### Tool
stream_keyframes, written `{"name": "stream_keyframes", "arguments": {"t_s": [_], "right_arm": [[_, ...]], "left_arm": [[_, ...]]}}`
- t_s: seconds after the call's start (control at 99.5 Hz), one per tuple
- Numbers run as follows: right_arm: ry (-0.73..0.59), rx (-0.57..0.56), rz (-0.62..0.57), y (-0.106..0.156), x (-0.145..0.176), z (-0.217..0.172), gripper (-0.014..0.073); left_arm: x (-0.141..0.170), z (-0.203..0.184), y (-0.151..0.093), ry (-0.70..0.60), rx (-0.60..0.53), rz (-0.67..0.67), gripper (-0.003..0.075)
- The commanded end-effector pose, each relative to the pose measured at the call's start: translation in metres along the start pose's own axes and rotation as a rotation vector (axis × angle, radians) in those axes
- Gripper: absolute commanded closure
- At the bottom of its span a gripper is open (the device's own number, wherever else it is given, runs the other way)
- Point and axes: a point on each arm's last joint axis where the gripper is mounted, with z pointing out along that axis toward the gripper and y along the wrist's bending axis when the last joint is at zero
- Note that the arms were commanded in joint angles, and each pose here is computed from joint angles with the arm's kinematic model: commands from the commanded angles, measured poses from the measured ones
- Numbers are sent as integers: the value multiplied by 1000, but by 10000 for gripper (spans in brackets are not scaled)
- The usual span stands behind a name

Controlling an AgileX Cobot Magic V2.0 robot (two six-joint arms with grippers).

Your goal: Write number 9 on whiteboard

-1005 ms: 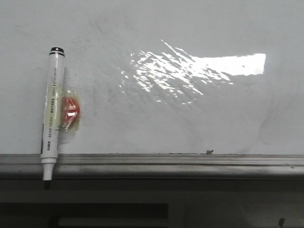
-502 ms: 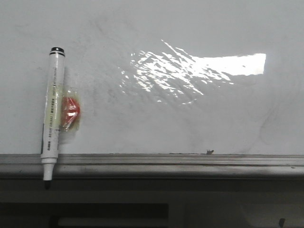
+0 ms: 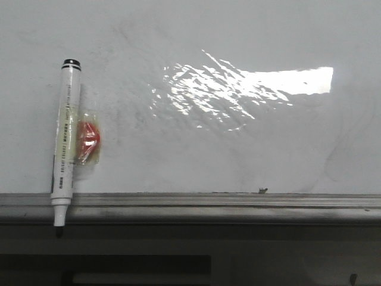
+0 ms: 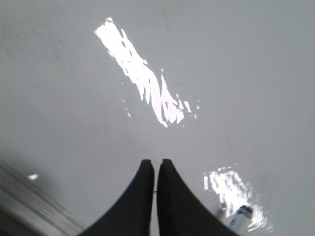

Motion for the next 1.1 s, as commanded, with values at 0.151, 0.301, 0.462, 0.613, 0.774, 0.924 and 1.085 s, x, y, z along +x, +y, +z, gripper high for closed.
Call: {"name": "stream_keyframes", "arguments": {"t_s": [0.151,0.301,0.462,0.613,0.774,0.924,1.085], "right_arm": [[-167,-83,68,26,-43,-6,647],[-17,-131,-19,46,-52,-11,647],[176,-148,-214,66,-63,-16,643],[381,-152,-401,84,-77,-9,519],[521,-115,-467,99,-98,12,229],[570,-132,-498,106,-105,24,174],[560,-151,-508,107,-106,24,174]], "left_arm": [[8,-2,-3,59,73,-194,741],[1,-5,-17,48,130,-110,741],[-30,-18,-69,-93,187,454,741],[-43,-8,-102,123,85,864,733],[-50,19,-118,407,34,874,530],[-47,35,-114,518,23,843,382],[-37,41,-106,585,45,836,378]]}}
